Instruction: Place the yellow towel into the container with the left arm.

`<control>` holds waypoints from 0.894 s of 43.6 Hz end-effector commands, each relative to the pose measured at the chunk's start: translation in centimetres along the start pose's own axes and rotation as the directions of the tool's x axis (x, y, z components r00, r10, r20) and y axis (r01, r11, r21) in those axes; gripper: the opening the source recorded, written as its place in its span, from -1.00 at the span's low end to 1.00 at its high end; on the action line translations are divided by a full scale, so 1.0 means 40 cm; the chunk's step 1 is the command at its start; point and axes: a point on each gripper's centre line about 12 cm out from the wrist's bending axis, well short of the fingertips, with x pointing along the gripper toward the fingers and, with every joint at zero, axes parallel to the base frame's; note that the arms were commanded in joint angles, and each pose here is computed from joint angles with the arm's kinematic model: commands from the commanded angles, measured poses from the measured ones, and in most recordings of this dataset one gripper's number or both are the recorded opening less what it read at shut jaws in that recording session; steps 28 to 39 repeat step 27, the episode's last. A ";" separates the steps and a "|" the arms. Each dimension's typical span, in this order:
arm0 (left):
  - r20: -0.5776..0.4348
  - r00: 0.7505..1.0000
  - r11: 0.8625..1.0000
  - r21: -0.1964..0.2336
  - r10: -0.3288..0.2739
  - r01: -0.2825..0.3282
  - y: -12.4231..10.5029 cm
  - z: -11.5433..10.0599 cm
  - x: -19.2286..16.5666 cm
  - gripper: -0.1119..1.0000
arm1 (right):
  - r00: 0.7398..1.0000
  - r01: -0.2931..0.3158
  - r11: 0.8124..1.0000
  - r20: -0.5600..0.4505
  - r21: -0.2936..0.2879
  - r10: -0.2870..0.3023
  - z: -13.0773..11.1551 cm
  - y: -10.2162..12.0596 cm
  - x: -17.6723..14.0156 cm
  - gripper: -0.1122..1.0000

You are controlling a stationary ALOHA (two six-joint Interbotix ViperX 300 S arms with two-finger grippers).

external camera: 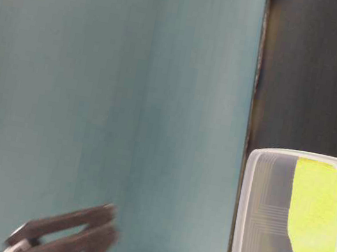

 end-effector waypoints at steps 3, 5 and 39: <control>0.144 0.989 0.999 -0.040 0.022 -0.017 0.009 0.003 -0.090 0.75 | 1.000 0.003 1.000 0.021 0.004 -0.003 0.019 0.001 0.001 0.58; 0.178 0.984 0.999 -0.047 0.024 -0.016 0.007 -0.003 -0.116 0.75 | 1.000 0.004 1.000 0.018 0.003 -0.004 0.018 0.000 0.001 0.58; 0.460 0.887 0.995 -0.098 0.045 0.000 -0.003 -0.079 -0.337 0.74 | 0.998 0.013 1.000 -0.054 0.006 -0.013 -0.020 -0.005 0.011 0.58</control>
